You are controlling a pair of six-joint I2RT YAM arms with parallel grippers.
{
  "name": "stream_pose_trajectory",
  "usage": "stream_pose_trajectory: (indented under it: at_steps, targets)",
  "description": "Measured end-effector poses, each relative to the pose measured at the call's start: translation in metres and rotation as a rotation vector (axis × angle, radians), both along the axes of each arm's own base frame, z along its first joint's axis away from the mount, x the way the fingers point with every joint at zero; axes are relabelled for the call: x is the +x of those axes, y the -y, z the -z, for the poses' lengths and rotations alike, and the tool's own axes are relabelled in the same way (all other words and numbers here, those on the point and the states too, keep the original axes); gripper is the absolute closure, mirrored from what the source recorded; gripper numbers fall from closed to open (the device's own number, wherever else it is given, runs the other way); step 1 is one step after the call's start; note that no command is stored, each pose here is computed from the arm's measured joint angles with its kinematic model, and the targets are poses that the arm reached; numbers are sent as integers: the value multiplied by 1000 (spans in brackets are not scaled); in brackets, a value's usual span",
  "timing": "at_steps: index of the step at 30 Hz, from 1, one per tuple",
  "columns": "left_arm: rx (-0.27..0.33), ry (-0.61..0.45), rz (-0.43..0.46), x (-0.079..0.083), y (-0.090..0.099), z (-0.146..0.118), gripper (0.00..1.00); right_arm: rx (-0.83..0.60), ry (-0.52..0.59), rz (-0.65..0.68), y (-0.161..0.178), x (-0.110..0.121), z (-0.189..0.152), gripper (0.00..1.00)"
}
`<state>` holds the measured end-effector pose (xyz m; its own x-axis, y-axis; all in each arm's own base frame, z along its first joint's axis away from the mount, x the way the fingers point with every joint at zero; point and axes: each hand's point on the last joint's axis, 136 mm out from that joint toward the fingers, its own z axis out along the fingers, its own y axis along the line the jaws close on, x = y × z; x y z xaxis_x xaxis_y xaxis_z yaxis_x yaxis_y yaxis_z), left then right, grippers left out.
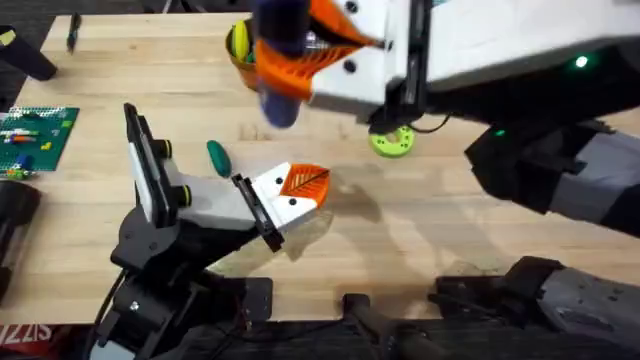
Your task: Pick up the gripper from the table and insert it into the empty holder that is missing its gripper. Then pick up a screw, insert it into the mounting hole, and use the screwdriver to tighten it. Finally, clean up the table by picking up the vegetable and placing it into the bucket.
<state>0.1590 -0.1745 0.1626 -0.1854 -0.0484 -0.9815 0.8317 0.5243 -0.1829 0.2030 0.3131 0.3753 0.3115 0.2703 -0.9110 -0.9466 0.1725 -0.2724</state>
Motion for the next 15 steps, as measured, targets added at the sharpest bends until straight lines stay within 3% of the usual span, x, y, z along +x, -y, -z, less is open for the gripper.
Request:
stream_pose_trajectory:
  at_steps: [10, 15]
  targets:
    - [0, 0, 0, 0, 0, 0, 983, -85, -74, 221, 43, 69, 26, 904]
    - [0, 0, 0, 0, 0, 0, 983, -107, -110, 272, 56, 84, 34, 902]
